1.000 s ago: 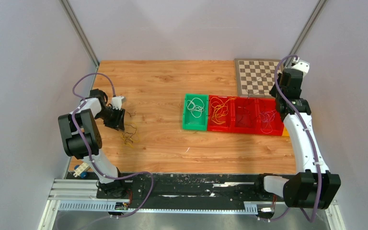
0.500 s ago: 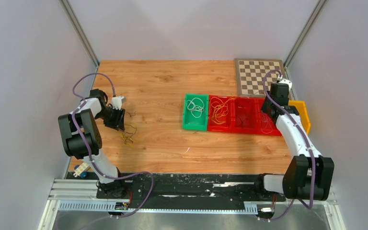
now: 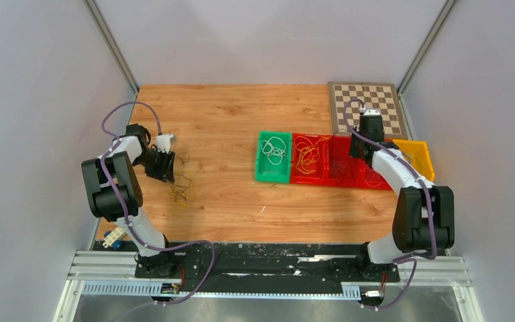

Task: Untangle the cables

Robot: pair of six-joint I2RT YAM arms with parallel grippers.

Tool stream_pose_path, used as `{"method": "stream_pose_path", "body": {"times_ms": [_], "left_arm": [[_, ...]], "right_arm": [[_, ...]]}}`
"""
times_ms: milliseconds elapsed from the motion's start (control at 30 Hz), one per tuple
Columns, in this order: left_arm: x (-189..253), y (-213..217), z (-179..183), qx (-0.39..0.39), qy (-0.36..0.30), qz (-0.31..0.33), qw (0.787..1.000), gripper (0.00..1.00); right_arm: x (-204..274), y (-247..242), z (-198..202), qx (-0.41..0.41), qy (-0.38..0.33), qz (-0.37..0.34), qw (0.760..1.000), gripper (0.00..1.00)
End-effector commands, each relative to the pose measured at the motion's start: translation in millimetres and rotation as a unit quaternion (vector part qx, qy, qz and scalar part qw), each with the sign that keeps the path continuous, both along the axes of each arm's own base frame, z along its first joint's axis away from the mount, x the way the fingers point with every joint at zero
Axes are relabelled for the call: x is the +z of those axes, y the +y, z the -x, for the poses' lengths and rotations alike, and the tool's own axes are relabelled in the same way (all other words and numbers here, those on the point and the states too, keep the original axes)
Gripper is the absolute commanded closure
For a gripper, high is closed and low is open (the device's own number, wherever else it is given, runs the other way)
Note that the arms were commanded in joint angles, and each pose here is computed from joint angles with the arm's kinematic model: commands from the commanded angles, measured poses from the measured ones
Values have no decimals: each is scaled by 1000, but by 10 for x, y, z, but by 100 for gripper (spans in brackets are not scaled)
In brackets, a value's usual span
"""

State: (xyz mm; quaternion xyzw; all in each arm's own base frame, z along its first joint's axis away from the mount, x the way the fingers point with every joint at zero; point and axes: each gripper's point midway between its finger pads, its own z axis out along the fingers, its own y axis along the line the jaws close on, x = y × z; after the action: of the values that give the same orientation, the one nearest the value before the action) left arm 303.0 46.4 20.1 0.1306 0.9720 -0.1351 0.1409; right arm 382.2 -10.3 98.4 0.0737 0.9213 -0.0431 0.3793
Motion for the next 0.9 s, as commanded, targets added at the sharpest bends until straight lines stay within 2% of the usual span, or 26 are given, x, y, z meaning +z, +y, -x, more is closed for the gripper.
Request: {"method": "stream_pose_path", "body": {"times_ms": [0,367,700,867], "left_arm": [[-21,82,-79,4,-6,-10,1000,51],[-26,75,-50,6,-3,-10,1000,51],[-17,41,-23,0,-4,-3,1000,51],[13,-23,33,-12,-5,11,1000,63]], "right_arm": [[-94,222,-79,46,10,15,999,100],[-259,241,-75,55,39,56,996,100],[594,433,-132,111,-36,28,993,58],[819,473,35,147,-43,30,988,37]]}}
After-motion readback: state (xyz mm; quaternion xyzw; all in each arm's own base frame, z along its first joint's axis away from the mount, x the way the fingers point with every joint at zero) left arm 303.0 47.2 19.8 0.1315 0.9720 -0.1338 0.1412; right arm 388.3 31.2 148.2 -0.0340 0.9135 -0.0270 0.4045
